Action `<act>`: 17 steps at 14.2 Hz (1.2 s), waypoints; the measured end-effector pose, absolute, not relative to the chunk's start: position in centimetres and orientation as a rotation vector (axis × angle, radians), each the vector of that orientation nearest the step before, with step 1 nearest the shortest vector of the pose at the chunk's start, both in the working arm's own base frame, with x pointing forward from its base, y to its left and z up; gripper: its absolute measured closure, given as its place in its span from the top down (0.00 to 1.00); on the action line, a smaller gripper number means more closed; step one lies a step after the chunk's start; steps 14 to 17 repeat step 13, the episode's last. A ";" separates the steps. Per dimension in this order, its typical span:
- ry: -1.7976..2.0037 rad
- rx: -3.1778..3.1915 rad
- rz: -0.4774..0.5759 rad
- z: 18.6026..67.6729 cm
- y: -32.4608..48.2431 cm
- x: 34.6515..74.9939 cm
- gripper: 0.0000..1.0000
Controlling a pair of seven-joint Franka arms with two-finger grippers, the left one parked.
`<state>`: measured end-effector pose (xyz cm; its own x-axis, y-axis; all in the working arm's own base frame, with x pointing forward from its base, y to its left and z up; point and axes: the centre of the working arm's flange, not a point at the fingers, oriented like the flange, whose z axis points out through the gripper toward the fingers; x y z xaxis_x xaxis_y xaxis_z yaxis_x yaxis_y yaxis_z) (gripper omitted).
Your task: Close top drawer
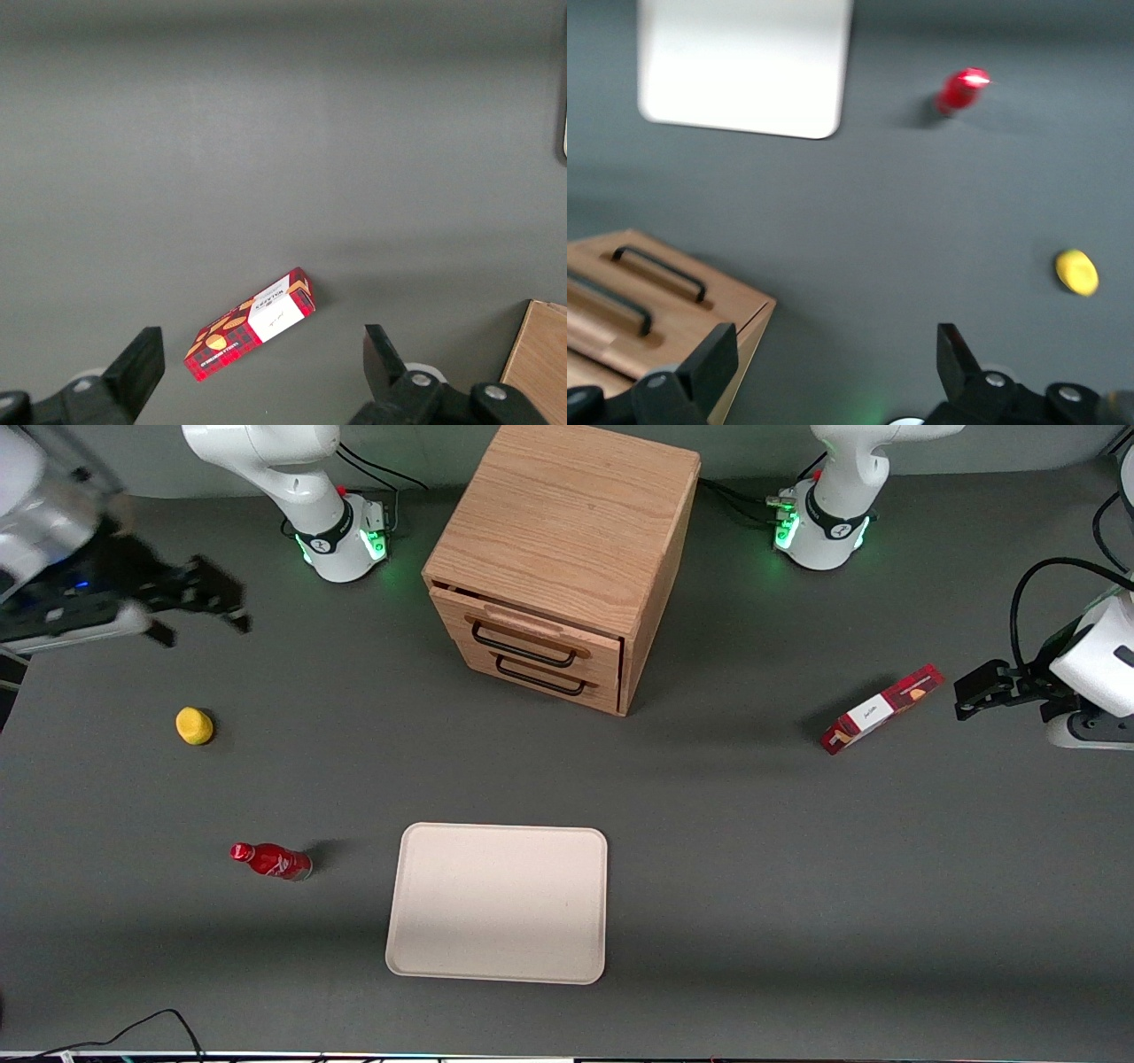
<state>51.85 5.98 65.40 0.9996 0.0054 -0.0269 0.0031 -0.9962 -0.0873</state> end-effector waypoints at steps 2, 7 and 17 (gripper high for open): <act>0.097 -3.048 0.062 62.6 2.6 52.6 1.00; 0.175 -3.118 0.119 56.5 -0.7 52.8 1.00; 0.165 -3.195 0.106 56.9 -1.5 52.2 1.00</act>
